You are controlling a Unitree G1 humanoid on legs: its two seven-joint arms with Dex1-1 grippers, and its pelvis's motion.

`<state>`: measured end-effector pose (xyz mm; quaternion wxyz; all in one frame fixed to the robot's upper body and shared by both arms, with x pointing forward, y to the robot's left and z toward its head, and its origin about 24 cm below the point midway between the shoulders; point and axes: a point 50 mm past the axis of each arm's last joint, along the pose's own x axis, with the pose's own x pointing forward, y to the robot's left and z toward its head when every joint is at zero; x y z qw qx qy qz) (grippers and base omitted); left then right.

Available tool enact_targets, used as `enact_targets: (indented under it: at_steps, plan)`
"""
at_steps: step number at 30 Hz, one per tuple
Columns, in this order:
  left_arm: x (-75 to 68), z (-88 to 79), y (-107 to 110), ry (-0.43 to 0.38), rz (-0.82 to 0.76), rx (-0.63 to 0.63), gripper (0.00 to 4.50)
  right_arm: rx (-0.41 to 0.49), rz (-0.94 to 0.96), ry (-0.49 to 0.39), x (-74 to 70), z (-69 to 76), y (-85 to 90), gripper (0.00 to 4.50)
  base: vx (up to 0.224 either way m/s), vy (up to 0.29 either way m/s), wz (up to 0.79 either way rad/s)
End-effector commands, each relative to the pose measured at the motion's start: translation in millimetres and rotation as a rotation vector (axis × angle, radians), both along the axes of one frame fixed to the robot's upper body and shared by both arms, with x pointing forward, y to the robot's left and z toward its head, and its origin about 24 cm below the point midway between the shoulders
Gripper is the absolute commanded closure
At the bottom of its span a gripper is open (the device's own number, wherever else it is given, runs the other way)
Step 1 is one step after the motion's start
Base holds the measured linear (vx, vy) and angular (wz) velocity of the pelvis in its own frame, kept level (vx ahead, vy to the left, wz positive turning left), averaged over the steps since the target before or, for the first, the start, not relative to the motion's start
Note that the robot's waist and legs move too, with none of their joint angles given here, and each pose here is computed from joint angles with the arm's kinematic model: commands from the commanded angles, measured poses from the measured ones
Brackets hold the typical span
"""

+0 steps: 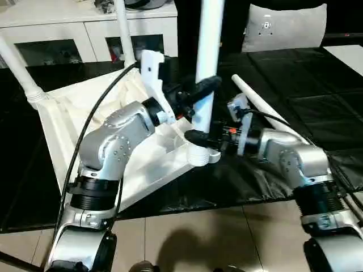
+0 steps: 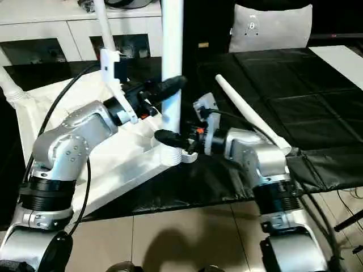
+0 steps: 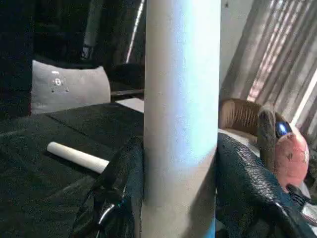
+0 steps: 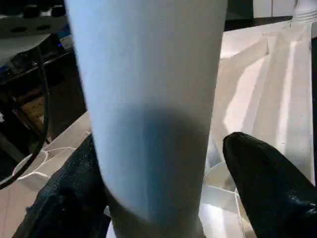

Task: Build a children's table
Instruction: Pick table leg

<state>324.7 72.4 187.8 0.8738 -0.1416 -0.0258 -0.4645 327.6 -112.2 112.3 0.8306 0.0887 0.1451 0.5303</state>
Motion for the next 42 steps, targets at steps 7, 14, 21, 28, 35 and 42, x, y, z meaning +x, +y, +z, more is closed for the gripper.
enact_targets:
  at_steps: [7, 14, 21, 28, 35, 42]
  plan:
    - [-4.7, 4.4, -3.8, -0.059, -0.021, 0.026, 2.71, -0.019, 0.017, 0.022, -2.1, -3.9, 3.6, 1.46, 0.0, 0.0, 0.0]
    - [-3.7, 4.6, -3.9, -0.073, -0.02, 0.038, 2.71, -0.028, 0.028, 0.047, -5.4, -8.6, 4.7, 2.06, 0.0, 0.0, 0.0]
    - [-2.6, 4.9, -2.5, -0.079, -0.015, 0.044, 2.71, -0.016, 0.011, 0.063, -3.9, -9.4, 5.8, 2.14, 0.0, 0.0, 0.0]
    - [-2.1, 4.3, -1.7, -0.085, -0.014, 0.056, 2.71, -0.036, 0.0, 0.055, -3.0, -9.9, 3.5, 1.41, 0.0, 0.0, 0.0]
    - [-1.6, 3.9, -0.8, -0.087, -0.012, 0.06, 2.71, -0.025, 0.02, 0.061, -6.3, -9.3, 3.7, 1.41, 0.0, 0.0, 0.0]
    - [-2.3, 2.4, -0.1, -0.088, -0.018, 0.071, 2.71, -0.016, 0.012, 0.042, -5.4, -8.8, 3.2, 1.41, 0.0, 0.0, 0.0]
